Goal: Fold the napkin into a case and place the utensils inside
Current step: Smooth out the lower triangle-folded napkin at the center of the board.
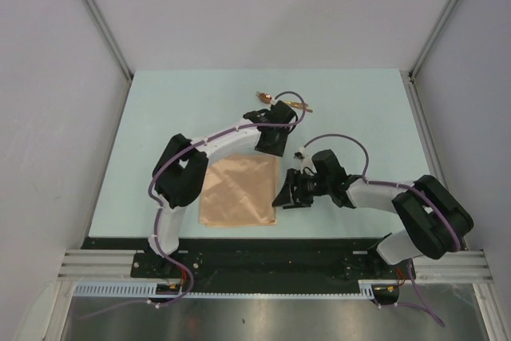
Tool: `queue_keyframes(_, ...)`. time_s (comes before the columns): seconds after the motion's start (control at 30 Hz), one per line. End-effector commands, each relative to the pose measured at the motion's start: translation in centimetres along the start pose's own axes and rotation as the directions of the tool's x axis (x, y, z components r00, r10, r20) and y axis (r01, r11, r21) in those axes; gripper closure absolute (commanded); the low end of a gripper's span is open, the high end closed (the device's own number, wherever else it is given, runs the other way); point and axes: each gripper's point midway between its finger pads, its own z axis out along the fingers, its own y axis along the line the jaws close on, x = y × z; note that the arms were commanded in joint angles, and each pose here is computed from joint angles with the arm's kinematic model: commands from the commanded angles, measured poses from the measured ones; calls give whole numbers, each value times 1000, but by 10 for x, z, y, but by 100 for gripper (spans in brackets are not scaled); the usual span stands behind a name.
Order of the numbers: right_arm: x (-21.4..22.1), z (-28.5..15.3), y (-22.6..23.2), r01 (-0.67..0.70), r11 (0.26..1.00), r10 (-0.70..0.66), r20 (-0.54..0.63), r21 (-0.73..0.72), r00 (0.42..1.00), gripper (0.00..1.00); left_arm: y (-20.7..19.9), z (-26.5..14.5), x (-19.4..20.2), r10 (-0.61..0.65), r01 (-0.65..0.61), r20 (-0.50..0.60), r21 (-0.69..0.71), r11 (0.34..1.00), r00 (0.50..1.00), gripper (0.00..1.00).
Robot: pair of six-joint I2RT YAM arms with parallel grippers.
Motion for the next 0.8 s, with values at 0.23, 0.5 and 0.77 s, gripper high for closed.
queue_keyframes(0.23,7,30,-1,-57,998,57,16,-41,998,48,2,16,-7,61,-60,2,-48,997,998,59)
queue_keyframes(0.5,19,32,-7,-86,996,86,-1,-30,996,55,-2,25,2,75,-76,-29,-27,997,997,64)
queue_keyframes(0.77,40,32,-6,-77,997,77,-48,-15,996,64,-2,29,6,81,-82,-44,-25,996,996,74)
